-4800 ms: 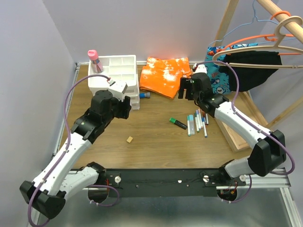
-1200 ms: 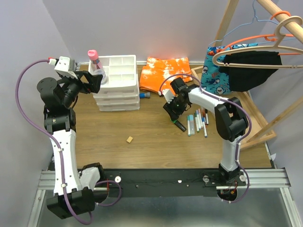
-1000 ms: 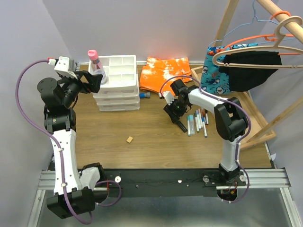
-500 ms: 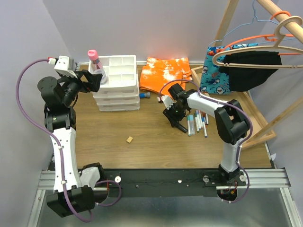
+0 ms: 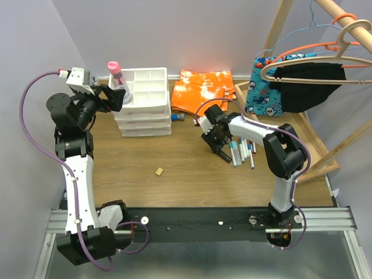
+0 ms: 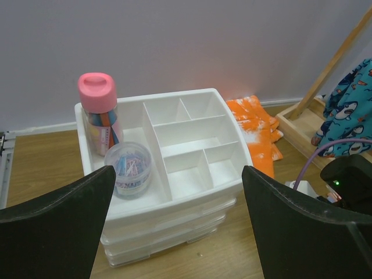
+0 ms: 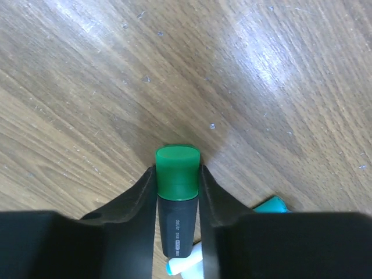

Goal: Sort the stationery into containers
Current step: Pick up the pen from the center of the board.

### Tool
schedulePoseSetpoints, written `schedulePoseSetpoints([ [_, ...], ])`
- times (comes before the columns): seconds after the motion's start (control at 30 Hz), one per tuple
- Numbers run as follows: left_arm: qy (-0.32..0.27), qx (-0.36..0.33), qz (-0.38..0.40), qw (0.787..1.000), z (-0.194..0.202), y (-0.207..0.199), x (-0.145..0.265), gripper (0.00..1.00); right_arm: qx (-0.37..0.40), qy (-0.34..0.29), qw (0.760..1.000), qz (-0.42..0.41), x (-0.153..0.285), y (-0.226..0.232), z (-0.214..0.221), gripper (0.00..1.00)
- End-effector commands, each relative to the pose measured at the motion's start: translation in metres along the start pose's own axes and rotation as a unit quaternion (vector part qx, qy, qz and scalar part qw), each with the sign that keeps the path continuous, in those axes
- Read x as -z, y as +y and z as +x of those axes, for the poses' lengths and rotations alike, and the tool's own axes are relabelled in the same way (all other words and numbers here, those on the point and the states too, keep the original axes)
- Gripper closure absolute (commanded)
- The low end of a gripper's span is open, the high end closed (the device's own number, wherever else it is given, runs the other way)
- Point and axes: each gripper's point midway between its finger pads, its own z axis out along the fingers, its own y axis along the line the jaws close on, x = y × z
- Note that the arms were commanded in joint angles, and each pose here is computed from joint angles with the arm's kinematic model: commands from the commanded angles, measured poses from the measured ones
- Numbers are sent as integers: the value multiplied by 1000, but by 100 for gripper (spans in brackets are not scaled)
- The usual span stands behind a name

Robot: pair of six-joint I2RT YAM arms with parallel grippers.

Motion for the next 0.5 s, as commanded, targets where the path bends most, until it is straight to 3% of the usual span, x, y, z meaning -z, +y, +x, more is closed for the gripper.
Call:
schedulePoseSetpoints([
  [0.0, -7, -2, -9, 1000, -4, 4, 0, 1, 7, 46, 999, 14, -20, -6, 16, 72],
  [0.1, -6, -15, -6, 1000, -10, 2, 1, 1, 15, 29, 999, -16, 10, 3, 2, 72],
  [0.2, -3, -28, -11, 1000, -12, 7, -2, 1, 21, -70, 994, -76, 76, 16, -58, 70],
  [0.27, -2, -33, -13, 999, -12, 11, -6, 1, 33, -175, 981, -79, 135, 13, -115, 71],
  [0.33, -3, -32, -16, 999, -11, 15, -10, 1, 47, -231, 968, -84, 170, 12, -148, 71],
  [0.37, -8, -30, -16, 999, -13, 17, -14, 1, 61, -287, 952, -82, 207, 12, -178, 71],
  [0.43, -12, -28, -15, 999, -15, 18, -17, 1, 51, -331, 938, -88, 226, 12, -207, 72],
  [0.47, -16, -29, -15, 999, -18, 20, -20, 1, 57, -375, 921, -91, 256, 14, -227, 72],
])
